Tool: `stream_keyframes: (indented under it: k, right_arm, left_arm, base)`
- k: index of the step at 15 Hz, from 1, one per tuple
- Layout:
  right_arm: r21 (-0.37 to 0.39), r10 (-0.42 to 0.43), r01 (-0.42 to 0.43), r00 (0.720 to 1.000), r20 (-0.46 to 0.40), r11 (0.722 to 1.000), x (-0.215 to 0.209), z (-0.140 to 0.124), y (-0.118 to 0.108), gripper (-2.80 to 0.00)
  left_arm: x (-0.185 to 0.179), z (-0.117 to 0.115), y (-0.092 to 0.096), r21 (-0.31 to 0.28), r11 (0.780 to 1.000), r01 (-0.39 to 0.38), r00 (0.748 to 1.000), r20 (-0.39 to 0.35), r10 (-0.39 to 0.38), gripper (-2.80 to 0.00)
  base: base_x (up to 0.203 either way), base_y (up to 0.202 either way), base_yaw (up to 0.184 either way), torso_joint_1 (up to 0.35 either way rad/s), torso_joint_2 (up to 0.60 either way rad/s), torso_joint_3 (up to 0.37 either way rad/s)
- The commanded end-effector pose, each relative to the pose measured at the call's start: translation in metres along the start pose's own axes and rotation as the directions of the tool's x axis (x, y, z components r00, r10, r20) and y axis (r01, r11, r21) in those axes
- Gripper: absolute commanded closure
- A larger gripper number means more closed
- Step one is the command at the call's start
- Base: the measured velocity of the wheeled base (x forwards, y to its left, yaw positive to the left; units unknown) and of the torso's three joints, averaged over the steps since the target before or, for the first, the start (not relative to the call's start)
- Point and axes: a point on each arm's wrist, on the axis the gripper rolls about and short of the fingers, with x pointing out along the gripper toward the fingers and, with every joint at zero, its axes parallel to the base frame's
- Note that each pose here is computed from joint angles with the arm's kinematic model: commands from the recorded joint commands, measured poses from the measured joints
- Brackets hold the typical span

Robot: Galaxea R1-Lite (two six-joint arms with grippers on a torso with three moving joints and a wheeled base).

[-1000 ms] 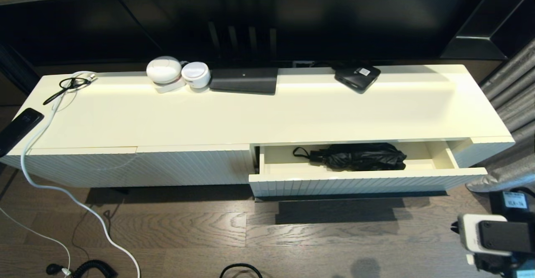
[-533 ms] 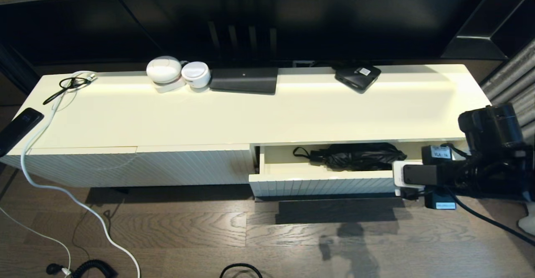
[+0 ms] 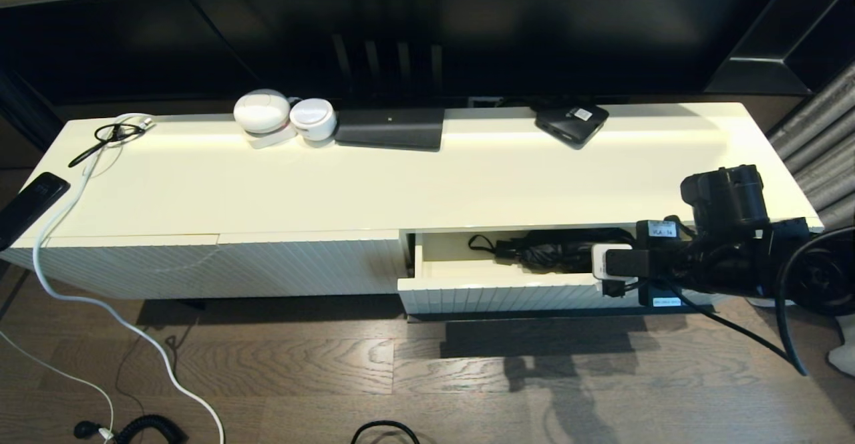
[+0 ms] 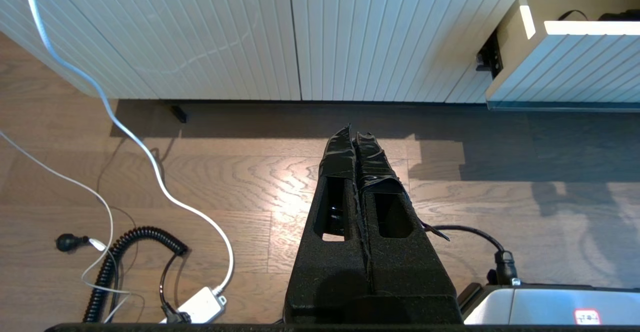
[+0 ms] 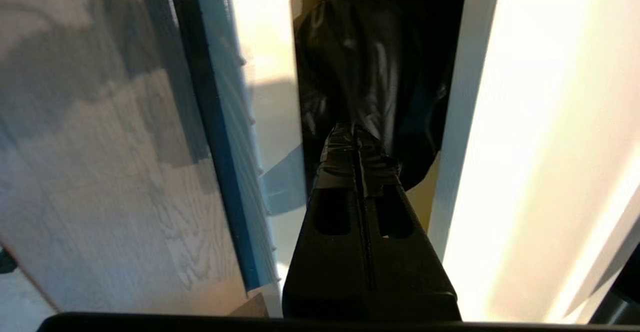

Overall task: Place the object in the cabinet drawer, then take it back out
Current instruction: Open the drawer

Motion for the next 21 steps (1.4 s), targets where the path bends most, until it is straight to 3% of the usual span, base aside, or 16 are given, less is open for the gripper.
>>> stream_keyframes:
  k: [1, 8, 21]
  right_arm:
    - [-0.019, -0.002, 0.001, 1.0, -0.008, 1.0, 0.011, -0.001, -0.004, 0.0]
    - [-0.044, 0.008, -0.008, 1.0, -0.022, 0.999, 0.021, -0.003, -0.008, 0.0]
    - [-0.048, 0.111, -0.114, 0.992, -0.065, 0.992, 0.013, -0.002, 0.007, 0.0]
  left_arm:
    - [0.0, 0.0, 0.0, -0.001, 1.0, -0.001, 1.0, -0.001, 0.001, 0.0]
    - [0.0, 0.0, 0.0, -0.001, 1.0, -0.001, 1.0, -0.001, 0.001, 0.0]
    - [0.0, 0.0, 0.0, -0.001, 1.0, -0.001, 1.0, 0.0, 0.001, 0.0]
  base:
    - [0.0, 0.0, 0.0, 0.0, 0.0, 0.0]
    - [0.0, 0.0, 0.0, 0.0, 0.0, 0.0]
    - [0.0, 0.0, 0.0, 0.0, 0.0, 0.0]
